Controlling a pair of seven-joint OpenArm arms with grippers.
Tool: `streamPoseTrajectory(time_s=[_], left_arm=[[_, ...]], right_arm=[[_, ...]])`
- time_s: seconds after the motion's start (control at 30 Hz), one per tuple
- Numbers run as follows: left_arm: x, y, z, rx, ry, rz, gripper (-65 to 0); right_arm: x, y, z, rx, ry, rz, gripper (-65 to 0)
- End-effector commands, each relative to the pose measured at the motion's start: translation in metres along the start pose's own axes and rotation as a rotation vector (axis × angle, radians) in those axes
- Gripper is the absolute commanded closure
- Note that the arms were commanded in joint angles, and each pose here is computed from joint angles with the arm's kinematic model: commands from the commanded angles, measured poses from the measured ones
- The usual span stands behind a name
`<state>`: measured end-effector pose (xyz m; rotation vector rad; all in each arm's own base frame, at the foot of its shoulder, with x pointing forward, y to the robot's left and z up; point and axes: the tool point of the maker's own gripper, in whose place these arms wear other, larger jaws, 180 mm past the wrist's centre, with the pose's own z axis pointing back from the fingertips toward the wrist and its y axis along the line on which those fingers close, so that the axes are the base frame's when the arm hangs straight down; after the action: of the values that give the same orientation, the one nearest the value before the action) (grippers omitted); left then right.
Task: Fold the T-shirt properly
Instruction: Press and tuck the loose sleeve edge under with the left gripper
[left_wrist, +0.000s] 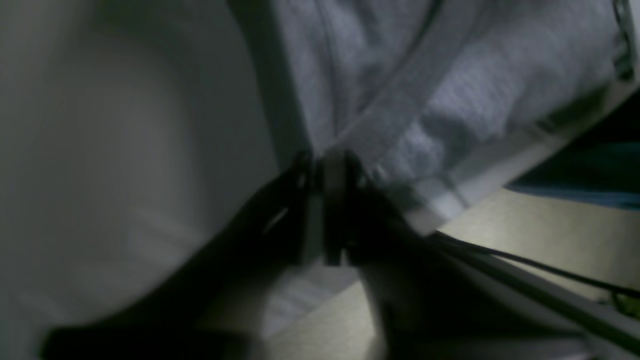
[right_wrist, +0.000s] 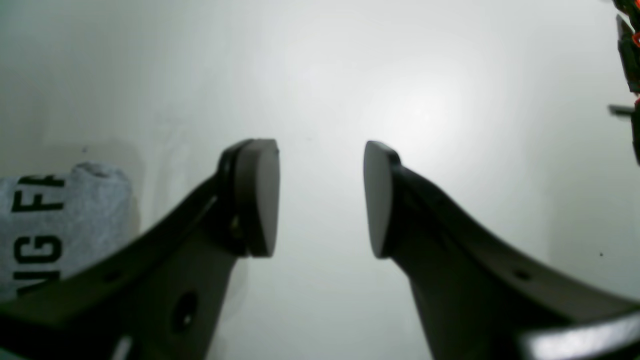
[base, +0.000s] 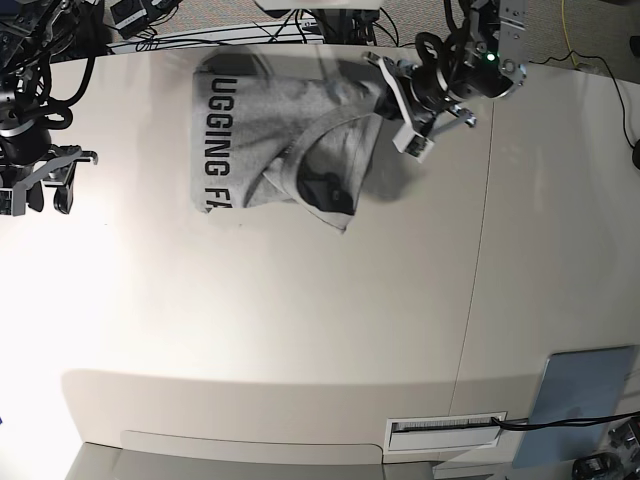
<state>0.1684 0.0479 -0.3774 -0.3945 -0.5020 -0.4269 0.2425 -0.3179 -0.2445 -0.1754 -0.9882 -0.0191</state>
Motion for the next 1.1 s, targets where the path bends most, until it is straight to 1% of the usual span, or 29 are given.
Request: streamPoseTrajectory(time_s=[0.0,0.07,0.1,0.13,0.2,0.23,0.27,0.4,0.43,0.47,0.6,0.7,0.83,0.93,1.07], left_arm=[[0.007,-0.002,0.004,-0.009,-0.031,-0.021,-17.1],[0.007,0.003,0.006,0.002,-0.03,-0.022,-28.8],[0.005,0.006,0.006,0.009,-0.019,-0.019,-32.8],[0.003,0.009,0.007,0.016,-0.004,-0.018,-34.4],[0.005,0.013,0.008,0.028,-0.007,-0.017,-34.4],[0.011,0.014,0.008,0.029,-0.034,-0.02,-34.4],[0.021,0.013,0.009,0.022,-0.074,-0.02,-34.4],[0.08,0.005,0.017,-0.055,-0.318,-0.01,-34.3],[0.092,0.006,0.018,-0.063,-0.353,-0.004,-34.3],[0.1,0.009,0.016,-0.064,-0.368,0.005,-34.3],[0.119,0.022,-0.011,-0.081,-0.38,0.075,-34.3],[0.132,0.03,-0.033,-0.118,-0.375,0.133,-34.3],[0.148,0.04,-0.052,-0.161,-0.356,0.167,-34.3],[0.15,0.042,-0.062,-0.19,-0.321,0.184,-34.3],[0.146,0.047,-0.074,-0.207,-0.293,0.226,-34.3]], right_arm=[[0.013,-0.002,0.003,-0.007,-0.043,0.018,-27.3],[0.013,-0.002,0.003,-0.007,-0.043,0.018,-27.3],[0.013,-0.002,0.003,-0.007,-0.042,0.018,-27.3],[0.013,-0.002,0.003,-0.007,-0.042,0.018,-27.3],[0.013,-0.002,0.003,-0.007,-0.043,0.018,-27.3],[0.013,-0.002,0.003,-0.006,-0.043,0.018,-27.3],[0.013,-0.002,0.003,-0.006,-0.043,0.018,-27.3],[0.012,-0.002,0.003,-0.006,-0.041,0.018,-27.3],[0.012,-0.002,0.003,-0.006,-0.04,0.018,-27.3],[0.012,-0.002,0.003,-0.006,-0.038,0.018,-27.3],[0.01,-0.002,0.003,-0.006,-0.03,0.018,-27.3],[0.01,-0.002,0.003,-0.006,-0.03,0.018,-27.3],[0.01,-0.003,0.003,-0.013,-0.027,0.022,-27.3],[0.009,-0.007,0.003,-0.033,-0.02,0.034,-27.3],[0.009,-0.007,0.003,-0.033,-0.023,0.034,-27.3]])
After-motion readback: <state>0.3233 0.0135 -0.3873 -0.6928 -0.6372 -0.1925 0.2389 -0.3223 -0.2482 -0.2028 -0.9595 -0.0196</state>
